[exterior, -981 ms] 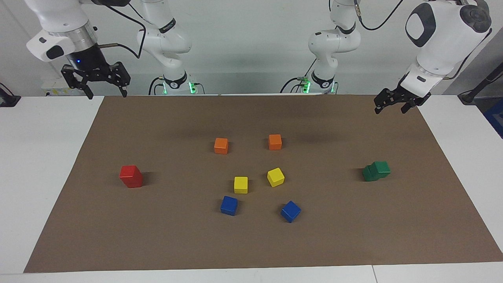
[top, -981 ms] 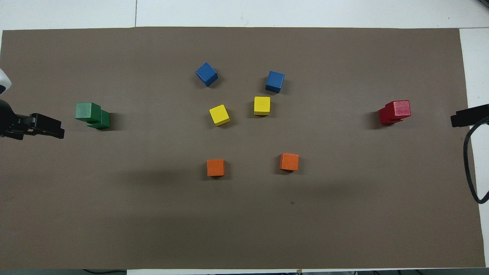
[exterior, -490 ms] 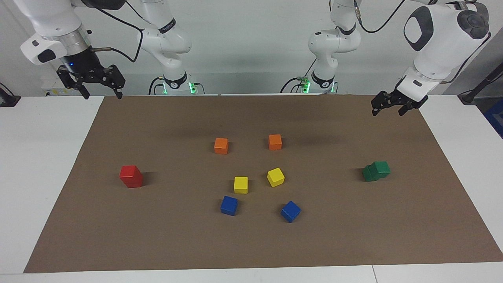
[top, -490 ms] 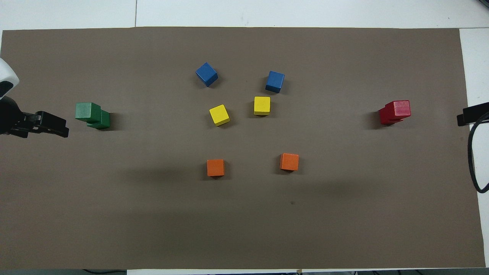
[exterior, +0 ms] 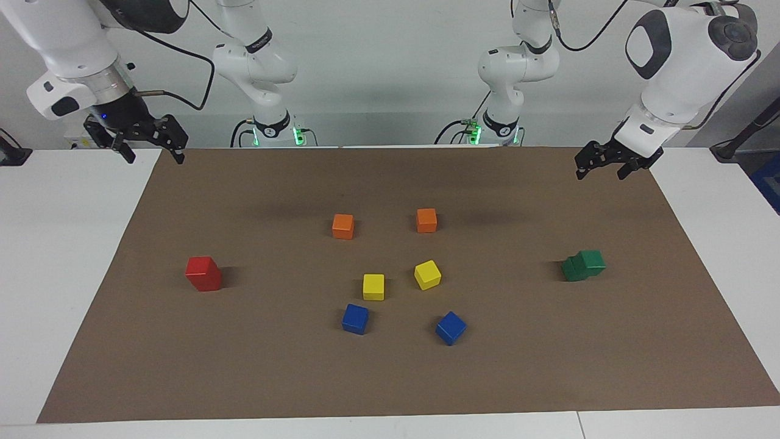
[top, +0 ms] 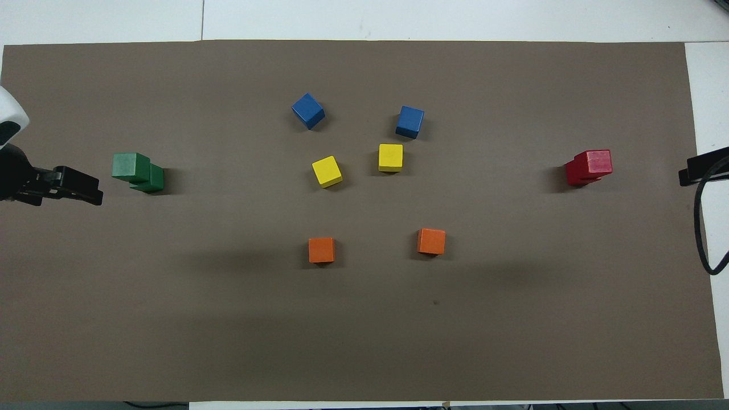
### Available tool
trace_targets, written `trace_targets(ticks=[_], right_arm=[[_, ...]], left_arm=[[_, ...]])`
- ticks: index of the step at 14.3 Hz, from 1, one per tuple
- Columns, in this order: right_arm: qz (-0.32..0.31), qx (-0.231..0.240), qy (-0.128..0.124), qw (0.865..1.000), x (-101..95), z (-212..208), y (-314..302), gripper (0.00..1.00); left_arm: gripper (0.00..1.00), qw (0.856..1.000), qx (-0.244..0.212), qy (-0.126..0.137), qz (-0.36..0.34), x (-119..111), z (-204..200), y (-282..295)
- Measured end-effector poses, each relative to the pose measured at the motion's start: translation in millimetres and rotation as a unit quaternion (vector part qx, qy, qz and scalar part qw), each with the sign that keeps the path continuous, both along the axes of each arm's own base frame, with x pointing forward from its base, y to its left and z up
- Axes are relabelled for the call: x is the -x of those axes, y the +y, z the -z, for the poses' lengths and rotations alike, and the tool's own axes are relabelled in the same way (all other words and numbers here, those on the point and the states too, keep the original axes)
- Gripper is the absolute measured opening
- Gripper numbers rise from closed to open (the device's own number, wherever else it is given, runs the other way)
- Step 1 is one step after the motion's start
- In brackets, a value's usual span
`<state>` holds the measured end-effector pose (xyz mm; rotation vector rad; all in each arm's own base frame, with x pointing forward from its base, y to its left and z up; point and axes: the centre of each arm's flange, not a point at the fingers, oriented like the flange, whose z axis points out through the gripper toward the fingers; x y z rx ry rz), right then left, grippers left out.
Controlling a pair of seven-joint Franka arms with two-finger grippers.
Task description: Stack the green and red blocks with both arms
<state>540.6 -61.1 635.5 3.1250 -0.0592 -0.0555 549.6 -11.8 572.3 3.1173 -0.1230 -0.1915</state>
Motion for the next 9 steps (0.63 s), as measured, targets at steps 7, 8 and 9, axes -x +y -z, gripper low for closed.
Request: trace_targets(ticks=[7,8,9], right_arm=[[0.006,0.0,0.0,1.0,0.7,0.0,-5.7,1.0],[0.007,0.0,0.0,1.0,0.8,0.0,-6.6,1.0],[0.007,0.0,0.0,1.0,0.8,0.0,-6.7,1.0]], left_arm=[[1.0,1.0,0.0,-0.002,-0.004,-0.1,-1.7,4.6],[1.0,1.0,0.0,-0.004,-0.005,-0.3,-3.9,5.5],[1.0,1.0,0.0,-0.006,-0.005,-0.4,-6.4,6.0]])
